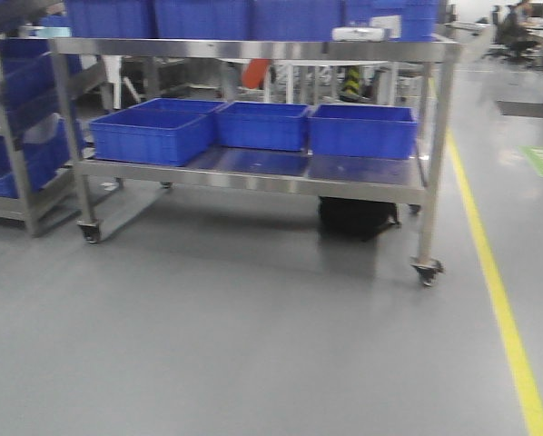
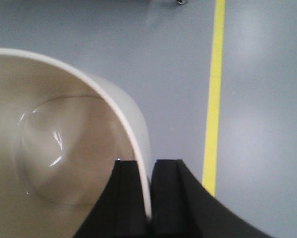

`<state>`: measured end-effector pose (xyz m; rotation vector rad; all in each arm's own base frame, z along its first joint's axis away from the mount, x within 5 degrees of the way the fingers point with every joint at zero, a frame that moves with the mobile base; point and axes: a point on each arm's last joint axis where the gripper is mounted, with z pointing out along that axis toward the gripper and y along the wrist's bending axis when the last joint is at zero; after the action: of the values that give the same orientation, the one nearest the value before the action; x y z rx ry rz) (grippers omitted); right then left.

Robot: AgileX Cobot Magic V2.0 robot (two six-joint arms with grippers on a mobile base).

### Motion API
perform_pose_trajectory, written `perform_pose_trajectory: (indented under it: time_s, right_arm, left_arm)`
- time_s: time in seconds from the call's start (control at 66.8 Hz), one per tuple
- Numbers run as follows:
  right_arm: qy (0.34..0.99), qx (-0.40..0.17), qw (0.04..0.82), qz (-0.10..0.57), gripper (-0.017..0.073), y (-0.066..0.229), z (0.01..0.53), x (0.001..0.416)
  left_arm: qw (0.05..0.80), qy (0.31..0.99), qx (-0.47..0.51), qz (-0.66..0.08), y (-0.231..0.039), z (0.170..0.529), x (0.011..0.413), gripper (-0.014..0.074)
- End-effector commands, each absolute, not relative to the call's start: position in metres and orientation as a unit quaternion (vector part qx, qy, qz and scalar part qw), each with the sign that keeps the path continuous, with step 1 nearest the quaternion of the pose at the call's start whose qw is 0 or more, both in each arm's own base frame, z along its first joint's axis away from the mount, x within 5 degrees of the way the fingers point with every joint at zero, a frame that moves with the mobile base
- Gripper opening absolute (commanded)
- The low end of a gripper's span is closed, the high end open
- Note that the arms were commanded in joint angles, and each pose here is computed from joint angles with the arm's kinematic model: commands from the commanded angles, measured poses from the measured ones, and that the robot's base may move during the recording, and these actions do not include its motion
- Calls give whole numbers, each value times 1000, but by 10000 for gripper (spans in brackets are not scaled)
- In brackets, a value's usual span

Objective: Move white bin to right shelf second layer
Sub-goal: 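Drive past the crate carts toward the windows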

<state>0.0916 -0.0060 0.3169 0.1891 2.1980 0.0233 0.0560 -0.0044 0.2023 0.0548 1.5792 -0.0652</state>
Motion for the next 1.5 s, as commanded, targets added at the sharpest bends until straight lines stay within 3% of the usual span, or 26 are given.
perform_pose_trajectory:
  time_s: [0.0,1.481]
  right_arm:
    - [862,76,501,12,48,-6,333,95]
    - [862,76,501,12,48,-6,333,95]
  left_arm:
    - [727,686,20,-33,-4,199,56,85]
    - [727,686,20,-33,-4,199,56,85]
